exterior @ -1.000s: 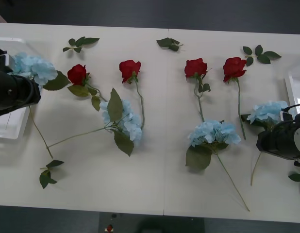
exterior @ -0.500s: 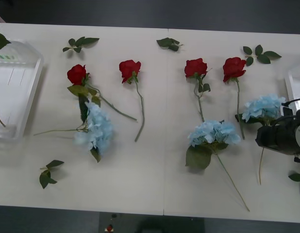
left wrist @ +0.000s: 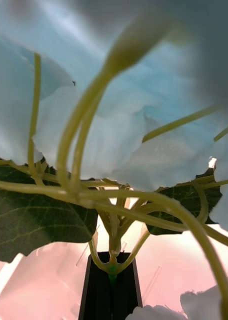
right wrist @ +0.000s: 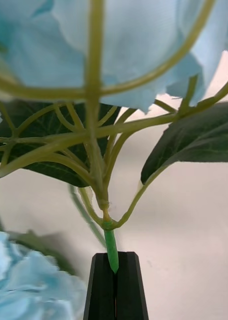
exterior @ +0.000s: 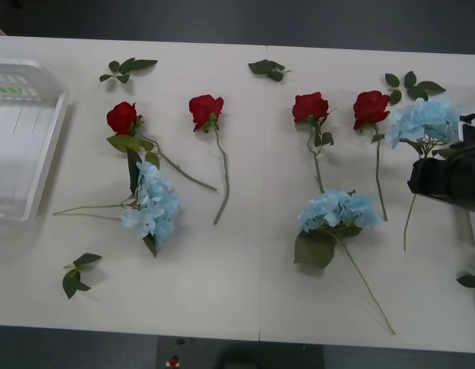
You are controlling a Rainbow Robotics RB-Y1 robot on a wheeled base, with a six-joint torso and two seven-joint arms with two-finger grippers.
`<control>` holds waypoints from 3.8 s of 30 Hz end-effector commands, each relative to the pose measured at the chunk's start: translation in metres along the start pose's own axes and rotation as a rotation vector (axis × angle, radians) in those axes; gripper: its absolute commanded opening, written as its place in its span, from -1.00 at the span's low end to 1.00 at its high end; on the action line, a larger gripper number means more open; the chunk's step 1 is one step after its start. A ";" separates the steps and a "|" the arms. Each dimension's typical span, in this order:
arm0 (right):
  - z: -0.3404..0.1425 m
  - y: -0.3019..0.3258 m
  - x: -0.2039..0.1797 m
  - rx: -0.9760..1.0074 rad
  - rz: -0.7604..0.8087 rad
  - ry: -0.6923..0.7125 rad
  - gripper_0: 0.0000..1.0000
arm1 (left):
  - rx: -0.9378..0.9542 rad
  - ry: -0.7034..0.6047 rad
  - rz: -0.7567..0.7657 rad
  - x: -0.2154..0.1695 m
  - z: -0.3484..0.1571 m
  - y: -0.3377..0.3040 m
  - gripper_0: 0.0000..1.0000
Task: Put the red flowers into the right box and the blue flowers into the left box
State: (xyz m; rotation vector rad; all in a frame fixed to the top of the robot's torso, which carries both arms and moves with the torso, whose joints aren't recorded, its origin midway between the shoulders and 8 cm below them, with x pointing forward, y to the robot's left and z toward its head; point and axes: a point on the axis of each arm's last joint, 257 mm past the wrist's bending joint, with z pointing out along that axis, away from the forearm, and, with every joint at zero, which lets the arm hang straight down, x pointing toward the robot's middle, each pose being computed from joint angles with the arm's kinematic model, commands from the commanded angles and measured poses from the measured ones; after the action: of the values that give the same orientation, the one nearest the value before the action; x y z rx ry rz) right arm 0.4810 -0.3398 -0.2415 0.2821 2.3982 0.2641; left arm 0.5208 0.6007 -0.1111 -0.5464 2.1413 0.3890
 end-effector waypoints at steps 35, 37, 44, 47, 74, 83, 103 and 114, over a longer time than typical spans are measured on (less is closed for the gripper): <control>-0.188 0.273 0.000 -0.979 -0.578 -0.087 -1.00 | 0.375 -0.079 0.114 -0.016 -0.048 -0.133 1.00; -0.193 0.278 -0.001 -1.020 -0.601 -0.091 -1.00 | 0.438 -0.070 0.113 -0.018 -0.071 -0.153 1.00; -0.204 0.293 -0.004 -1.129 -0.664 -0.097 -1.00 | 0.708 -0.051 0.122 0.004 -0.159 -0.220 1.00; -0.209 0.301 -0.005 -1.165 -0.662 -0.085 -1.00 | 0.828 -0.044 0.125 0.024 -0.195 -0.243 1.00; -0.220 0.395 -0.051 -1.350 -0.497 -0.029 -1.00 | 1.529 0.097 0.211 0.156 -0.426 -0.405 1.00; -0.222 0.403 -0.052 -1.362 -0.467 -0.012 -1.00 | 1.569 0.076 0.227 0.164 -0.438 -0.435 1.00; -0.222 0.403 -0.052 -1.362 -0.467 -0.012 -1.00 | 1.547 0.009 0.236 0.150 -0.427 -0.468 -1.00; -0.222 0.403 -0.052 -1.362 -0.467 -0.012 -1.00 | 1.544 0.018 0.249 0.153 -0.426 -0.466 -1.00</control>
State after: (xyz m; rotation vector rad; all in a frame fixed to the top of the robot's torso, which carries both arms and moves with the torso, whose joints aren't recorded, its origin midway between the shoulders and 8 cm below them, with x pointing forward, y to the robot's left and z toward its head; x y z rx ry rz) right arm 0.4274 0.0009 0.0383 -0.8458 1.7333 1.4810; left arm 0.3912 -0.0308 -0.0404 0.5463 1.9044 -1.1357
